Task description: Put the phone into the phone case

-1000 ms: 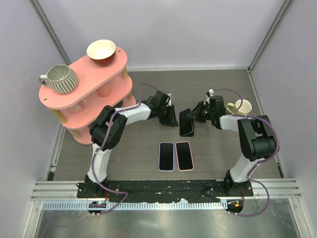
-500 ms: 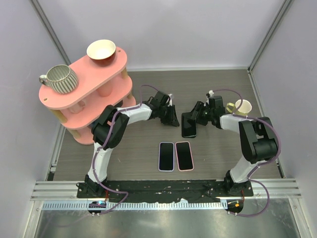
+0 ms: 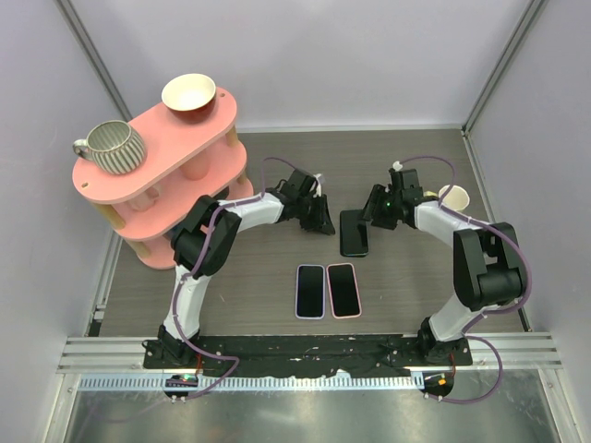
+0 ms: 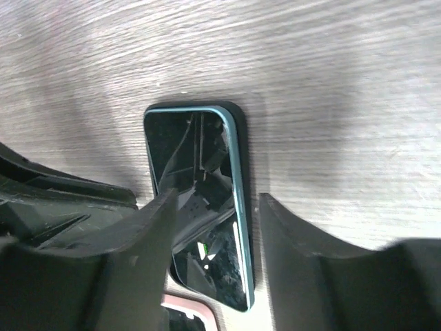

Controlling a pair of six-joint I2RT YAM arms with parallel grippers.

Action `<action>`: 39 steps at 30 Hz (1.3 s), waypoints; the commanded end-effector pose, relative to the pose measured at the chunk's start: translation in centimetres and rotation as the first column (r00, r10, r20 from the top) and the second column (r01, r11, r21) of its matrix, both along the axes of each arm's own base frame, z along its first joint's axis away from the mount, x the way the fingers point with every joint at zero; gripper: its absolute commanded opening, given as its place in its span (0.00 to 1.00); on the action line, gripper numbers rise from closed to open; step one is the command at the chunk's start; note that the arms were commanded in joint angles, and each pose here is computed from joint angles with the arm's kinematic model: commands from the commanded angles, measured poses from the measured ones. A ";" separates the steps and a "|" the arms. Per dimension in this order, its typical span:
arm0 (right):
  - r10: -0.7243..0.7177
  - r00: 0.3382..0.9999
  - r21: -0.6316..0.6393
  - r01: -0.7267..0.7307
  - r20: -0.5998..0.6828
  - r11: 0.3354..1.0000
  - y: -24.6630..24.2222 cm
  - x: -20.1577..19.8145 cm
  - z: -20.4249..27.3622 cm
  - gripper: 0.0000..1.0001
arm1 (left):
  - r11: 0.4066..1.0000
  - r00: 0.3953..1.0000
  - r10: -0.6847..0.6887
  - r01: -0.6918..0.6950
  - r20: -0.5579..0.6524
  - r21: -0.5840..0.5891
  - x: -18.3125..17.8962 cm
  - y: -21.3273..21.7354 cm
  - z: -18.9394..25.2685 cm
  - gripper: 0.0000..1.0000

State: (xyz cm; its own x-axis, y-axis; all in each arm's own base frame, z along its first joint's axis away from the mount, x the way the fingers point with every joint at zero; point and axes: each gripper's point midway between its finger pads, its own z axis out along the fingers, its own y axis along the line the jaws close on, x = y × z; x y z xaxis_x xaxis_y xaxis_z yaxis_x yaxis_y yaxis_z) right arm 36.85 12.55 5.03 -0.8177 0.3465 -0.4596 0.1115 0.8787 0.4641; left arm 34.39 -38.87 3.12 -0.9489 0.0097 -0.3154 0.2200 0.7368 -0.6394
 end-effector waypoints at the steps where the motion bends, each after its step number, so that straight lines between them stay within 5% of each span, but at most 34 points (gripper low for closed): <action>1: -0.035 0.998 -0.096 0.040 0.060 0.995 -2.0 0.7 2.7 0.46 | 0.998 0.998 -0.025 0.028 0.061 -0.051 1.2 -1.5 1.6 0.24; 5: -0.049 0.998 -0.157 0.054 0.037 0.986 -3.1 0.3 1.6 0.18 | 0.998 0.998 -0.028 0.032 0.061 -0.061 1.5 -1.8 1.5 0.24; 8: -0.063 0.998 -0.220 0.061 -0.004 0.974 -4.1 -0.3 0.0 0.15 | 0.998 0.998 -0.028 0.031 0.057 -0.058 1.4 -1.8 1.2 0.24; 22: 0.004 0.998 -0.242 -0.021 -0.069 0.970 1.6 -1.3 -2.4 0.10 | 0.997 0.999 -0.030 0.032 0.025 -0.072 0.3 -2.2 0.3 0.24; 39: -0.048 0.999 -0.205 0.042 -0.026 0.978 -0.7 -1.6 0.5 0.13 | 0.995 0.996 -0.047 0.053 0.070 -0.083 0.7 -2.4 2.2 0.31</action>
